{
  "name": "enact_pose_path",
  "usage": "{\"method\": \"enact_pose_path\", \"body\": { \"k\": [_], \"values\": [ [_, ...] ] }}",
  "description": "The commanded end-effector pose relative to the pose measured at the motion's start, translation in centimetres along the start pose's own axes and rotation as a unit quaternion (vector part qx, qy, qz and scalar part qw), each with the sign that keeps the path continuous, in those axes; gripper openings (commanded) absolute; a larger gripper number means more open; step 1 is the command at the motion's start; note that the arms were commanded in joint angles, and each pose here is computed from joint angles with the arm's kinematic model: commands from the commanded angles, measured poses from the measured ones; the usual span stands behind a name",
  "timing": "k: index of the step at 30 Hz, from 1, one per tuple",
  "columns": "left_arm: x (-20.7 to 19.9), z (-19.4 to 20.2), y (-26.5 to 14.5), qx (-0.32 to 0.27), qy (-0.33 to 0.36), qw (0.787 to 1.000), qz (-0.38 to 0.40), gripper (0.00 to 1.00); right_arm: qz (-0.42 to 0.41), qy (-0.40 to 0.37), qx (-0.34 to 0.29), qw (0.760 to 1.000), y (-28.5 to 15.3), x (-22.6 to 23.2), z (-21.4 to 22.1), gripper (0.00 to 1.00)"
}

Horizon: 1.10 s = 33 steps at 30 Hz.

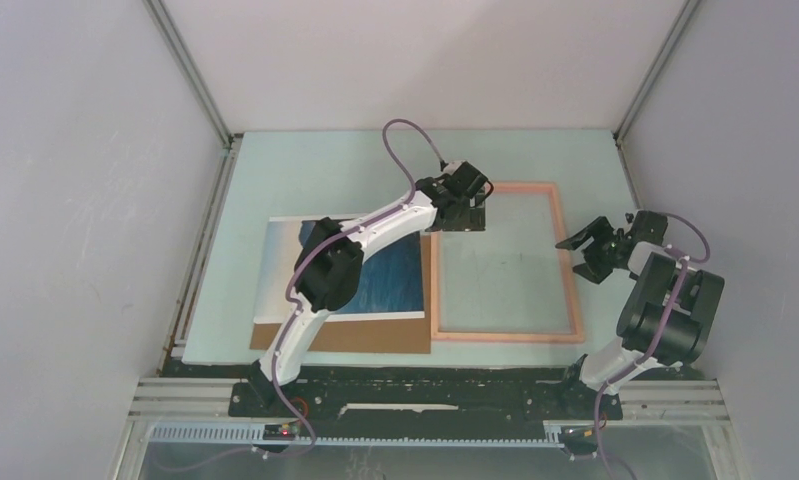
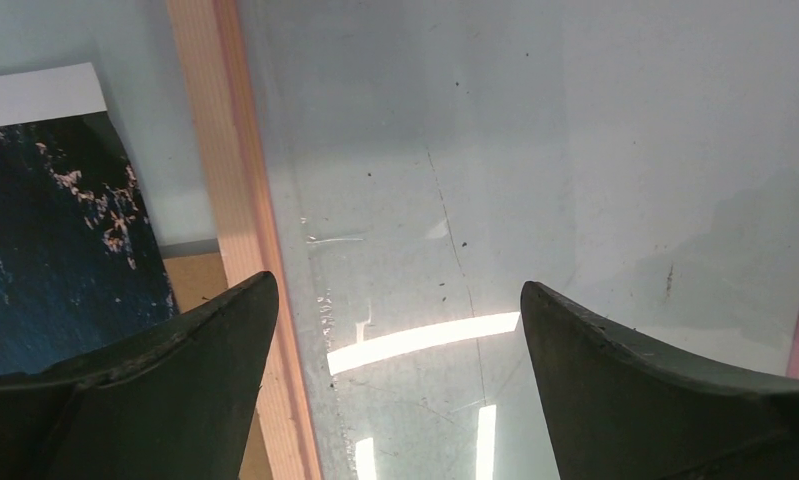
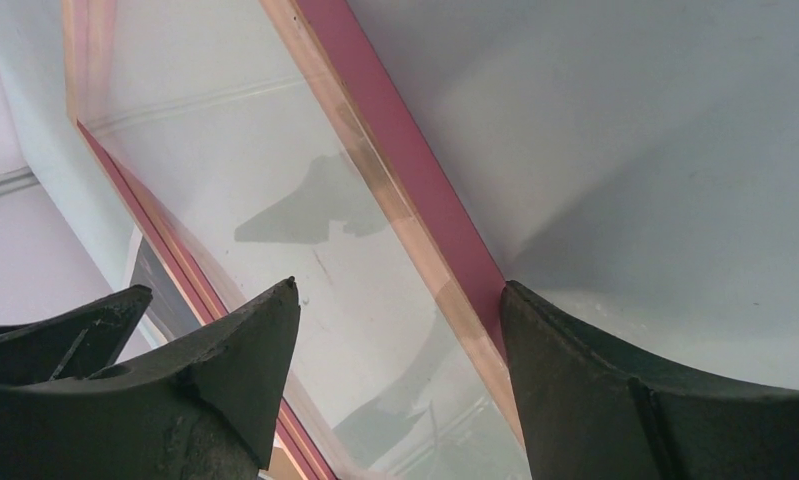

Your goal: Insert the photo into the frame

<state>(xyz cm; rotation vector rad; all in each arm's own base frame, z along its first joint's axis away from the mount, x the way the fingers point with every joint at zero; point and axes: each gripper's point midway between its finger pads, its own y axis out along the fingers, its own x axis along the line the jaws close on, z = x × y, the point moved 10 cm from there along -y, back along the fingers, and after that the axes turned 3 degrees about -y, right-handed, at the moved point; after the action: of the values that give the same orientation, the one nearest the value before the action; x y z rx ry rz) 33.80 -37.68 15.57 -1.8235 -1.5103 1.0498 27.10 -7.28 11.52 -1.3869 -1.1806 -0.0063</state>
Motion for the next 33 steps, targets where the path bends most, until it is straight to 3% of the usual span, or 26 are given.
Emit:
{"method": "enact_pose_path", "body": {
  "k": [1,22,33],
  "values": [
    [-1.1,-1.0,-0.9,-0.013,-0.002,1.000,0.015,0.98,-0.040,-0.009,0.004,0.999,-0.3,1.3,0.7,0.81],
    [0.3,-2.7,4.2,-0.064,-0.053,0.995,-0.058,0.94,-0.056,-0.013,0.005,0.998,0.1,1.5,0.5,0.80],
    [0.7,-3.0,5.4,-0.029,-0.148,0.988,-0.037,0.89,-0.065,-0.022,-0.003,0.998,-0.5,2.1,0.5,0.80]
  ]
}}
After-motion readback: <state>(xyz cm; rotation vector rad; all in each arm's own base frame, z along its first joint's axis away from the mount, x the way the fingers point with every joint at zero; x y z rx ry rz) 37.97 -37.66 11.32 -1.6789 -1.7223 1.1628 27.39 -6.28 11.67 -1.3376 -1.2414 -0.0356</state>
